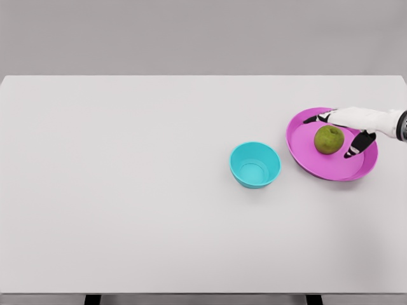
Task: Put the apple from the pink plate into the blue bowl with your right arm
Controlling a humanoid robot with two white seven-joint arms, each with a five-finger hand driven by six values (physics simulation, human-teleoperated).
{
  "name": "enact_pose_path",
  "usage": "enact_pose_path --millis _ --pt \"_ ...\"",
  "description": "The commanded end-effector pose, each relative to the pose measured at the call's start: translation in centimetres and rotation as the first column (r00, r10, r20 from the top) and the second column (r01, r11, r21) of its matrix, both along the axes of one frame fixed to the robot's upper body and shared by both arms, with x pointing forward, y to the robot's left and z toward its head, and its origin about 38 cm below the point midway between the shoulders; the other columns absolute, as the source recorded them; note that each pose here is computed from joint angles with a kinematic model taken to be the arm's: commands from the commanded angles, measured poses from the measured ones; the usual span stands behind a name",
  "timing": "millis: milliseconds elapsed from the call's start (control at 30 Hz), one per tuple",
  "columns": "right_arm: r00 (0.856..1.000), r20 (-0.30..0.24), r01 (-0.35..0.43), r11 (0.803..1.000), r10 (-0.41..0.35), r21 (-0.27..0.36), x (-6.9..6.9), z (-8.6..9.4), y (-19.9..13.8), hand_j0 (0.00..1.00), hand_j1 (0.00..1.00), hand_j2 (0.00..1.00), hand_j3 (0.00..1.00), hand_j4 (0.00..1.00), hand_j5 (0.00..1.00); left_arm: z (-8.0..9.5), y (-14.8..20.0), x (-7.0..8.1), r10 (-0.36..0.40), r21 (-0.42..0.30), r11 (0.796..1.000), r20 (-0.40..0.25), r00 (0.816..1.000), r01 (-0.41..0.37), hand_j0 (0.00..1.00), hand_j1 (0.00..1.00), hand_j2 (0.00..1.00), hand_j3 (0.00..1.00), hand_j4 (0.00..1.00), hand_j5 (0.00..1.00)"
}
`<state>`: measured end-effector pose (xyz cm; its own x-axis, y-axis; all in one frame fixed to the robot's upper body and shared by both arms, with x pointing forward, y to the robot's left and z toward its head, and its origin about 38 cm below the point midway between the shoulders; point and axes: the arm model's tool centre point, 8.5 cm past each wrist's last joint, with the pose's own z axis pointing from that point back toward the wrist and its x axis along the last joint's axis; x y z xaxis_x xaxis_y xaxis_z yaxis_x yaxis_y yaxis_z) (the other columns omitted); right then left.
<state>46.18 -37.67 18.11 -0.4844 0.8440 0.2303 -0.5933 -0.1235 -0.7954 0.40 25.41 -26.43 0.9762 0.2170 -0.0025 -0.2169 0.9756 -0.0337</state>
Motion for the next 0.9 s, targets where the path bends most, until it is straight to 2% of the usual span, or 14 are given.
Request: enact_pose_path --millis 0,100,167,233,300,433,533,567,633,800,867 --pt "1.0 -0.012 0.015 1.0 -0.015 0.005 0.3 -0.7 -0.2 1.0 1.0 1.0 1.0 1.0 1.0 0.0 0.0 0.0 0.0 0.0 1.0 0.0 1.0 0.0 1.0 1.0 1.0 1.0 1.0 1.0" --pt "1.0 -0.009 0.022 1.0 -0.022 0.0 0.8 -0.7 -0.1 1.0 1.0 1.0 1.0 1.0 1.0 0.0 0.0 0.0 0.0 0.0 1.0 0.0 1.0 0.0 1.0 1.0 1.0 1.0 1.0 1.0" --pt "1.0 -0.008 0.015 1.0 -0.015 0.001 0.7 -0.8 0.0 0.84 0.84 0.84 0.84 0.84 0.84 0.0 0.0 0.0 0.0 0.0 1.0 0.0 1.0 0.0 1.0 1.0 1.0 1.0 1.0 1.0" --pt "1.0 -0.009 0.013 1.0 -0.013 0.003 0.7 -0.9 0.0 0.82 0.82 0.82 0.82 0.82 0.82 0.0 0.0 0.0 0.0 0.0 1.0 0.0 1.0 0.0 1.0 1.0 1.0 1.0 1.0 1.0" --pt "1.0 -0.012 0.014 1.0 -0.014 0.001 0.7 -1.0 -0.2 0.75 0.75 0.75 0.75 0.75 0.75 0.0 0.0 0.0 0.0 0.0 1.0 0.0 1.0 0.0 1.0 1.0 1.0 1.0 1.0 1.0" --pt "1.0 -0.021 0.009 1.0 -0.009 0.0 0.6 -1.4 -0.1 0.66 0.66 0.66 0.66 0.66 0.66 0.0 0.0 0.0 -0.001 0.0 1.0 0.0 1.0 0.001 1.0 1.0 1.0 1.0 1.0 1.0" --pt "1.0 -0.025 0.005 1.0 -0.005 0.002 0.6 -1.6 -0.3 0.54 0.54 0.54 0.54 0.54 0.54 0.0 0.0 0.0 0.0 0.0 1.0 0.0 1.0 0.0 1.0 1.0 1.0 1.0 1.0 1.0" --pt "1.0 -0.024 -0.004 1.0 0.004 0.006 0.6 -1.7 -0.1 0.53 0.53 0.53 0.53 0.53 0.53 0.0 0.0 0.0 0.0 0.0 1.0 0.0 1.0 0.0 1.0 1.0 1.0 1.0 1.0 1.0" --pt "1.0 -0.025 -0.009 1.0 0.009 0.007 0.6 -1.8 -0.1 0.43 0.43 0.43 0.43 0.43 0.43 0.0 0.0 0.0 0.0 0.0 1.0 0.0 1.0 0.0 1.0 1.0 1.0 1.0 1.0 1.0" --pt "1.0 -0.021 -0.022 1.0 0.022 0.01 0.6 -1.7 0.0 0.39 0.39 0.39 0.39 0.39 0.39 0.0 0.0 0.0 -0.001 0.0 1.0 0.0 1.0 0.001 1.0 1.0 1.0 1.0 1.0 1.0" --pt "0.999 0.01 -0.048 0.999 0.047 0.025 0.7 -0.5 0.4 0.39 0.39 0.39 0.39 0.39 0.39 0.0 0.0 0.0 -0.001 0.0 1.0 0.0 1.0 0.001 1.0 1.0 1.0 1.0 1.0 1.0"
